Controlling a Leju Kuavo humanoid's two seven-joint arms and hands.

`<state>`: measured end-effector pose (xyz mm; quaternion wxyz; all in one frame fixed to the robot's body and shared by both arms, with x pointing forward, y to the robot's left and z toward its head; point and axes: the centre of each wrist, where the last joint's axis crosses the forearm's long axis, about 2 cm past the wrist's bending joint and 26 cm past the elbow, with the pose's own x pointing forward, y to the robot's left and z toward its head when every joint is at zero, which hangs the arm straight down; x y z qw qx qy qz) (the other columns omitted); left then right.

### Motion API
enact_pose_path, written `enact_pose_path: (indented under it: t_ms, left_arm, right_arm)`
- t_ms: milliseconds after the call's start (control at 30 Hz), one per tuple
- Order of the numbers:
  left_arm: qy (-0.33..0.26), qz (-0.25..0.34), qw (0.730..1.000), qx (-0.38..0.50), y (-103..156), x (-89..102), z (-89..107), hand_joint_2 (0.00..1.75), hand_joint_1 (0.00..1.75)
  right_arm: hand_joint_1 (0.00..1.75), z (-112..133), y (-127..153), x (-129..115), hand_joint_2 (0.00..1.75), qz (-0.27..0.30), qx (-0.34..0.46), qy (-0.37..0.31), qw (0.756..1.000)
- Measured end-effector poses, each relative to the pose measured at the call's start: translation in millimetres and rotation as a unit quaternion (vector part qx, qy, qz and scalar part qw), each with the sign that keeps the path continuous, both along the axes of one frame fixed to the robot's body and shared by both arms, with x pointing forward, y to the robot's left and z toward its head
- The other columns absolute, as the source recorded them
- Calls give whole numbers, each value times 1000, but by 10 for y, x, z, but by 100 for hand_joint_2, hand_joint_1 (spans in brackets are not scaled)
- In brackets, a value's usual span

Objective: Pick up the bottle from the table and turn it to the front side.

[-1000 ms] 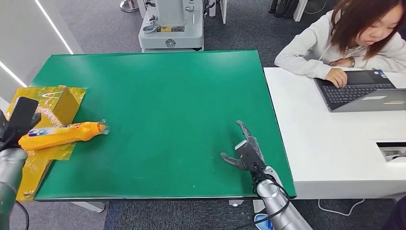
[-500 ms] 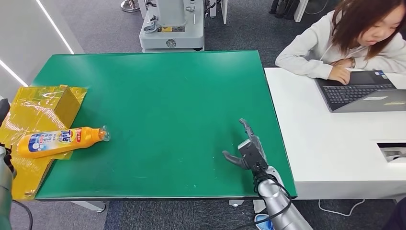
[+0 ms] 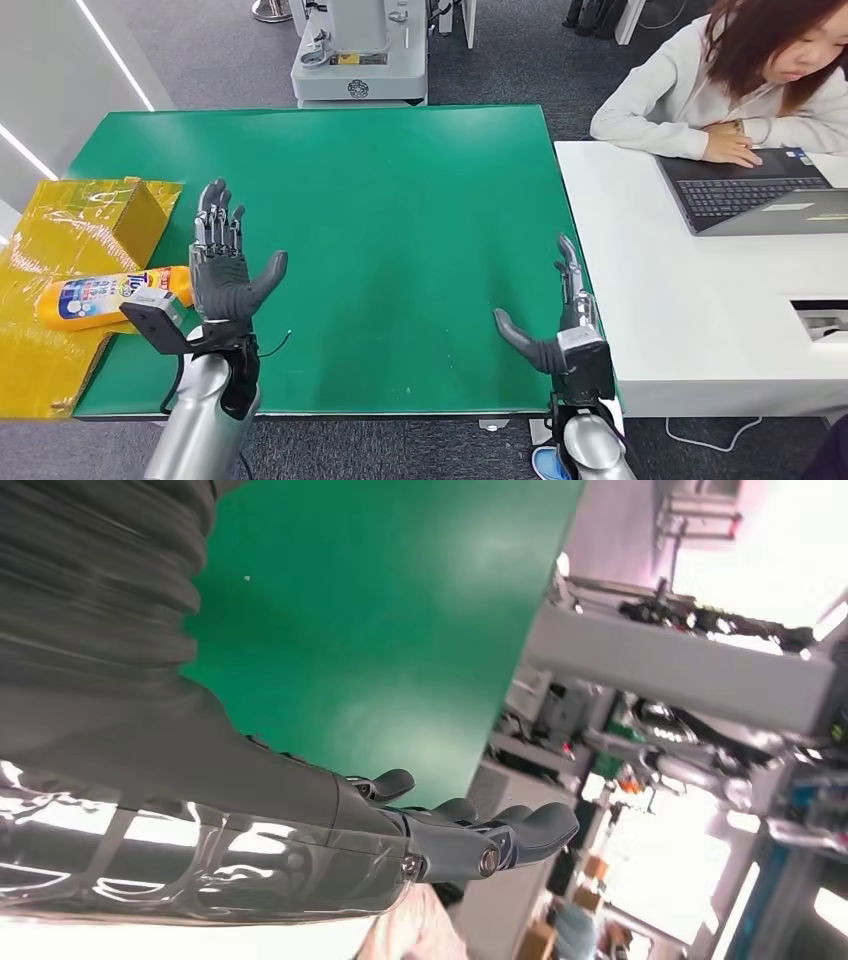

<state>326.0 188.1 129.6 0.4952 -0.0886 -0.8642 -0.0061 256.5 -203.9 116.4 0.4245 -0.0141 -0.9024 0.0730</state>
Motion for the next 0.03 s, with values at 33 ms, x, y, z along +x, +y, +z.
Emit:
enact_pose_path:
  t_ms: [33]
  left_arm:
    - [-1,-4,1000,-3,-37,-21,13,175,0]
  right_arm:
    - [0,11,-2,-31,175,-2,1,-3,1000]
